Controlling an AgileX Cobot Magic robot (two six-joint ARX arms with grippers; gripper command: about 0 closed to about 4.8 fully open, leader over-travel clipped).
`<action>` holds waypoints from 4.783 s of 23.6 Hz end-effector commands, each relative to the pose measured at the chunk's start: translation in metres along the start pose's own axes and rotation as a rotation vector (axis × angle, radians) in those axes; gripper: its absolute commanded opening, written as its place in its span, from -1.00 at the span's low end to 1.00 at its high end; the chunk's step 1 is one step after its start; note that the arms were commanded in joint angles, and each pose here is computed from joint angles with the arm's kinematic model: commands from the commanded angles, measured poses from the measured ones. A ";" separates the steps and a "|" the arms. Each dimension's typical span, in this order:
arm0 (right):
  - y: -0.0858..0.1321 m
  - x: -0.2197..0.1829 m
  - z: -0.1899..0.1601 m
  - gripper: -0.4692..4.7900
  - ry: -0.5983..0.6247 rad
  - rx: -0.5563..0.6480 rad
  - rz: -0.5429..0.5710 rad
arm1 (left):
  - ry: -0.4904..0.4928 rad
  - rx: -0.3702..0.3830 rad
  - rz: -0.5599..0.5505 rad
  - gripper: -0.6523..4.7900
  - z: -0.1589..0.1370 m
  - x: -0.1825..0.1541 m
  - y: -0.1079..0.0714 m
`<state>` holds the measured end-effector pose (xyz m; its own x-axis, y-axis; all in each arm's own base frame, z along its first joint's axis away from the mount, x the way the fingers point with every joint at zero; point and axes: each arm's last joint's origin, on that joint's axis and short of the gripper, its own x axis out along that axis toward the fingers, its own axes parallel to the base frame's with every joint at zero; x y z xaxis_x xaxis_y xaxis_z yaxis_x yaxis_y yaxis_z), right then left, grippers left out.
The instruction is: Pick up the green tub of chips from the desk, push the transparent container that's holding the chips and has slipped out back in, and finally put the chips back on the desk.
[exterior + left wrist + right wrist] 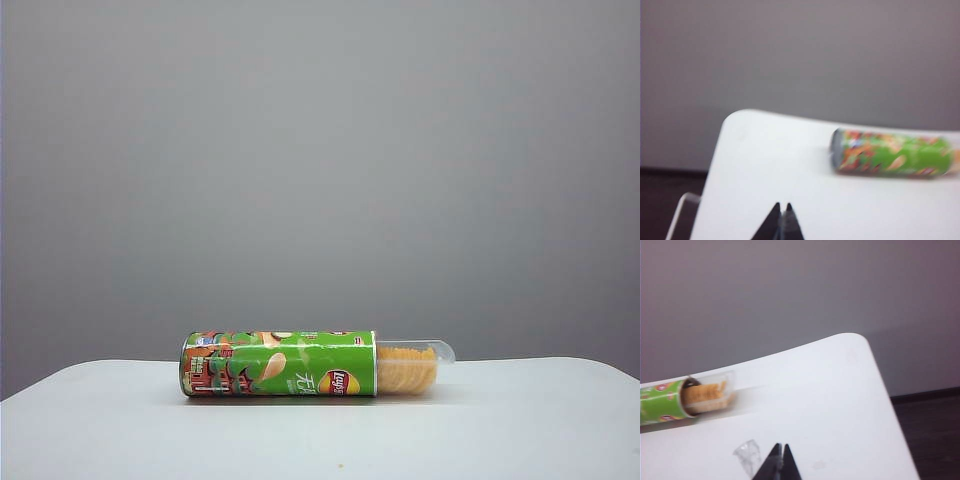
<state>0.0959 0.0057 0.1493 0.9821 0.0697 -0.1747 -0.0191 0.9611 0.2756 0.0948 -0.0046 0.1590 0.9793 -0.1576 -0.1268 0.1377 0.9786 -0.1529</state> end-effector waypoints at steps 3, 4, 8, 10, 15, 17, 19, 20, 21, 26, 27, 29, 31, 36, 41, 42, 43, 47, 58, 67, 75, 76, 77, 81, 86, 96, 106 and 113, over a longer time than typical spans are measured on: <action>0.012 -0.015 0.047 -0.84 -0.184 0.006 -0.008 | -0.127 0.012 -0.097 -0.78 0.062 -0.011 -0.012; 0.014 -0.016 0.055 -0.84 -0.198 0.007 -0.011 | -0.108 0.082 -0.106 -0.78 0.076 -0.007 -0.014; 0.018 -0.009 0.069 -0.84 -0.138 0.006 -0.024 | -0.038 0.279 -0.094 -0.77 0.105 0.012 -0.015; 0.022 0.004 0.080 -0.84 -0.058 0.004 -0.020 | 0.034 0.351 -0.124 -0.76 0.127 0.038 -0.015; 0.034 0.046 0.119 -0.84 0.080 0.008 0.130 | 0.133 0.541 -0.264 -0.76 0.169 0.118 -0.011; 0.037 0.067 0.134 -0.84 0.140 -0.012 0.207 | 0.148 0.604 -0.315 -0.76 0.179 0.151 -0.008; 0.038 0.089 0.145 -0.84 0.196 -0.008 0.260 | 0.179 0.674 -0.337 -0.74 0.181 0.179 -0.006; 0.038 0.095 0.147 -0.84 0.211 -0.004 0.271 | 0.196 0.703 -0.352 -0.68 0.180 0.189 -0.006; 0.037 0.109 0.148 -0.84 0.240 -0.006 0.279 | 0.219 0.754 -0.368 -0.66 0.178 0.204 -0.004; 0.032 0.153 0.137 -0.84 0.360 -0.039 0.315 | 0.271 0.926 -0.449 -0.60 0.159 0.250 -0.014; 0.032 0.158 0.134 -0.84 0.382 -0.030 0.336 | 0.276 0.946 -0.463 -0.53 0.155 0.256 -0.016; 0.030 0.169 0.127 -0.84 0.423 -0.011 0.371 | 0.293 0.975 -0.497 -0.45 0.148 0.269 -0.020; 0.028 0.179 0.119 -0.84 0.466 0.008 0.396 | 0.320 0.985 -0.531 -0.45 0.140 0.281 -0.024; 0.022 0.196 0.096 -0.84 0.546 0.032 0.478 | 0.453 0.920 -0.688 -0.12 0.113 0.320 -0.030; 0.019 0.200 0.089 -0.84 0.568 0.037 0.527 | 0.622 1.010 -0.852 1.00 0.084 0.343 -0.053; 0.019 0.200 0.089 -0.84 0.566 0.035 0.519 | 0.654 1.023 -0.855 1.00 0.079 0.345 -0.056; 0.018 0.201 0.089 -0.84 0.570 0.037 0.513 | 0.685 1.027 -0.861 1.00 0.074 0.347 -0.060; 0.017 0.203 0.088 -0.84 0.605 0.056 0.504 | 0.753 1.043 -0.915 1.00 0.046 0.354 -0.073; 0.013 0.207 0.078 -0.84 0.652 0.075 0.490 | 0.876 1.090 -0.894 0.93 -0.009 0.370 -0.073; 0.013 0.208 0.079 -0.84 0.629 0.058 0.478 | 0.860 1.104 -0.901 0.00 -0.007 0.369 -0.081; 0.012 0.209 0.089 -0.53 0.634 0.174 0.585 | 0.838 1.132 -0.924 0.06 0.053 0.334 -0.117; 0.012 0.210 0.099 -0.10 0.627 0.222 0.623 | 0.827 1.140 -0.930 0.06 0.065 0.326 -0.122; 0.009 0.212 0.105 0.01 0.618 0.243 0.626 | 0.820 1.141 -0.928 0.06 0.071 0.322 -0.123; 0.002 0.214 0.132 -0.03 0.580 0.308 0.698 | 0.804 1.115 -0.927 0.06 0.092 0.310 -0.125; 0.005 0.213 0.129 -0.07 0.609 0.297 0.716 | 0.741 1.065 -0.989 0.06 0.100 0.305 -0.128; 0.005 0.212 0.126 -0.34 0.616 0.267 0.695 | 0.703 1.022 -1.042 0.06 0.101 0.305 -0.130; 0.007 0.212 0.125 -0.70 0.621 0.269 0.703 | 0.685 0.978 -1.071 0.06 0.101 0.304 -0.132; 0.013 0.212 0.124 -0.85 0.637 0.281 0.754 | 0.664 0.972 -1.097 0.06 0.101 0.303 -0.137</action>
<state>0.3273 -0.0037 0.2313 0.4614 0.8272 -0.3206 -0.4496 0.5295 0.7193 0.3890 -0.1693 0.2339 0.1578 -0.5244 -0.8367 0.9867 0.0501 0.1547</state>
